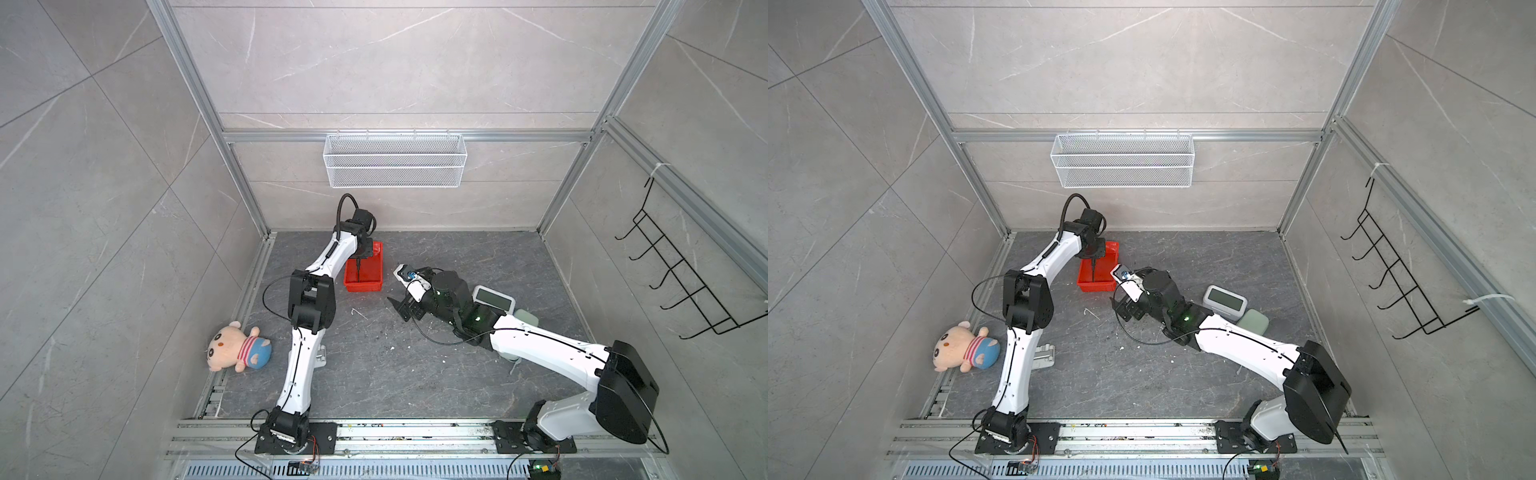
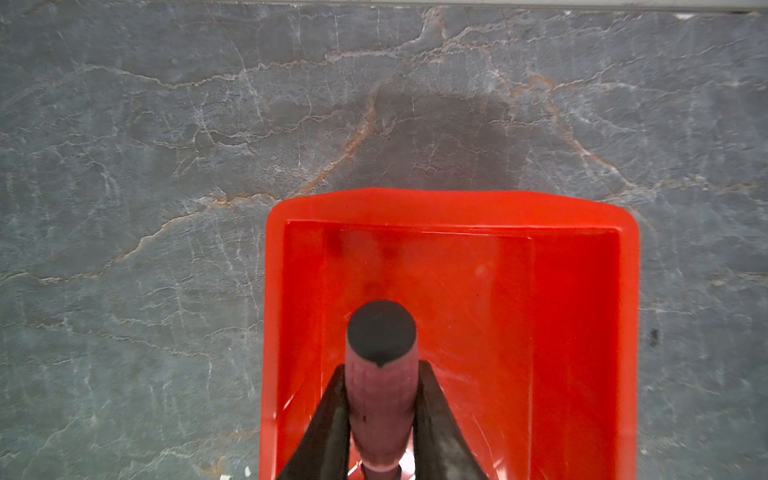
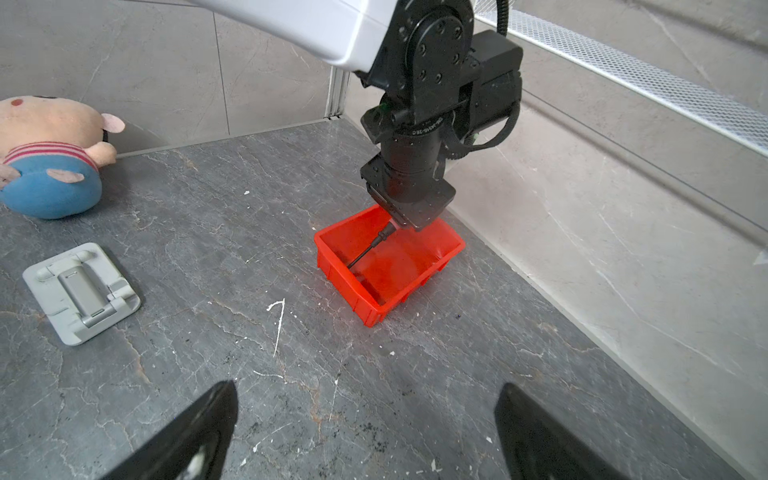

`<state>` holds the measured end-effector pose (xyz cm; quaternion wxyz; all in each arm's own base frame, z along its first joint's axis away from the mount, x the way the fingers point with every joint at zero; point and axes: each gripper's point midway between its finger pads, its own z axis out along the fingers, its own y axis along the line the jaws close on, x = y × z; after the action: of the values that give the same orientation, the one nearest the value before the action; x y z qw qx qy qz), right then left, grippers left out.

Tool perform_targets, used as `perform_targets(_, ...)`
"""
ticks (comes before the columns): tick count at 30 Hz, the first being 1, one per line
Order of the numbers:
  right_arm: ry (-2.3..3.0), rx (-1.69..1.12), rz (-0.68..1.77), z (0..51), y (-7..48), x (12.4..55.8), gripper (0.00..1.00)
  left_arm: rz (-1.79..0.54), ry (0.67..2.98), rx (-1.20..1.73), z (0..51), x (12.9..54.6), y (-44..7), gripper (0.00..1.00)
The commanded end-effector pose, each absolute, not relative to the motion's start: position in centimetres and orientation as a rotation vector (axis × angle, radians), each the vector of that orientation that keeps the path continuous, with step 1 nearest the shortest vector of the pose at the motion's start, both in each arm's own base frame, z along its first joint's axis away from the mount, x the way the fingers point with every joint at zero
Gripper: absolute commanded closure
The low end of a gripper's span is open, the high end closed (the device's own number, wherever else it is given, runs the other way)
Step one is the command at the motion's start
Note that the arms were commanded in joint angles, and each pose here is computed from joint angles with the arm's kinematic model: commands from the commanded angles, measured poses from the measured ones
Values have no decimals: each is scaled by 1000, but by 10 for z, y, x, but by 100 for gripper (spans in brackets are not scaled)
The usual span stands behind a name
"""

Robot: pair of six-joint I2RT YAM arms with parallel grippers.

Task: Put the screwdriver in the bin
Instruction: 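Lower the screwdriver into the red bin and open the left gripper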

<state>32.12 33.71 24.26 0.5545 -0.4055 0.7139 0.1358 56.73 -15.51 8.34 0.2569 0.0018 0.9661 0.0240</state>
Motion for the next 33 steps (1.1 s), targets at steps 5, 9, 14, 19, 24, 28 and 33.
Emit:
perform_targets(5, 1683, -926, 350, 257, 336, 317, 1, 95, 2618, -7, 75, 575, -150, 95)
perform_targets(9, 1693, -922, 353, 253, 335, 316, 1, 90, 2626, -10, 67, 575, -152, 92)
perform_targets(14, 1695, -918, 345, 253, 332, 315, 1, 93, 2630, -8, 62, 576, -151, 89)
perform_targets(19, 1691, -907, 342, 255, 329, 315, 1, 86, 2609, -10, 71, 579, -153, 80)
perform_targets(24, 1685, -903, 345, 257, 328, 314, 1, 73, 2580, -14, 85, 582, -154, 71)
perform_targets(28, 1678, -897, 348, 261, 328, 313, 1, 65, 2555, -21, 101, 581, -152, 59)
perform_targets(33, 1672, -887, 355, 264, 327, 312, 1, -7, 2508, -19, 127, 580, -159, 45)
